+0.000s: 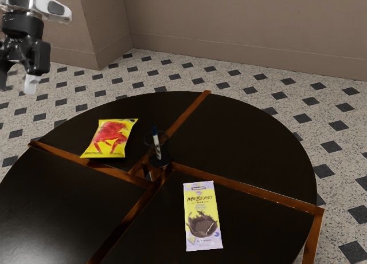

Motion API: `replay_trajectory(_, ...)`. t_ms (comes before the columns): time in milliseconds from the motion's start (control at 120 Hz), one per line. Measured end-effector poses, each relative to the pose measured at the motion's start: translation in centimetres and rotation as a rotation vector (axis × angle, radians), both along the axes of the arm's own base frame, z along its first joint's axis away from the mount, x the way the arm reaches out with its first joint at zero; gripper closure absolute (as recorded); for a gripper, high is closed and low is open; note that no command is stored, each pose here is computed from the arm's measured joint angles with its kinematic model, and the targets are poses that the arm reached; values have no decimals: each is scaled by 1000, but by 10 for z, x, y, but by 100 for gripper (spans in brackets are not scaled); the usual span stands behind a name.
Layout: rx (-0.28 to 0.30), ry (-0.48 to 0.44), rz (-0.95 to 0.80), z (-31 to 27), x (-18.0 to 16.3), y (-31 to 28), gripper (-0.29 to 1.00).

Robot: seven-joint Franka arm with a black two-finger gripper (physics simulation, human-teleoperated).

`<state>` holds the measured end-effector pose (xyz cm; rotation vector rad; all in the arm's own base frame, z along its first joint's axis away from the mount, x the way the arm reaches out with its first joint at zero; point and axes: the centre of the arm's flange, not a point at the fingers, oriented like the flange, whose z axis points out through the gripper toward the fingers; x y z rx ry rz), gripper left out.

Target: Take the marker out of the pen holder and place it to the left of the pen holder.

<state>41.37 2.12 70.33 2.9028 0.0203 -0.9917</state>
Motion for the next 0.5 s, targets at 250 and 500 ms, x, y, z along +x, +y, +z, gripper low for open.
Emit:
replay_trajectory(250,21,-287,40,-154,161,20,0)
replay_trajectory(500,30,-483,2,-275,292,0,0)
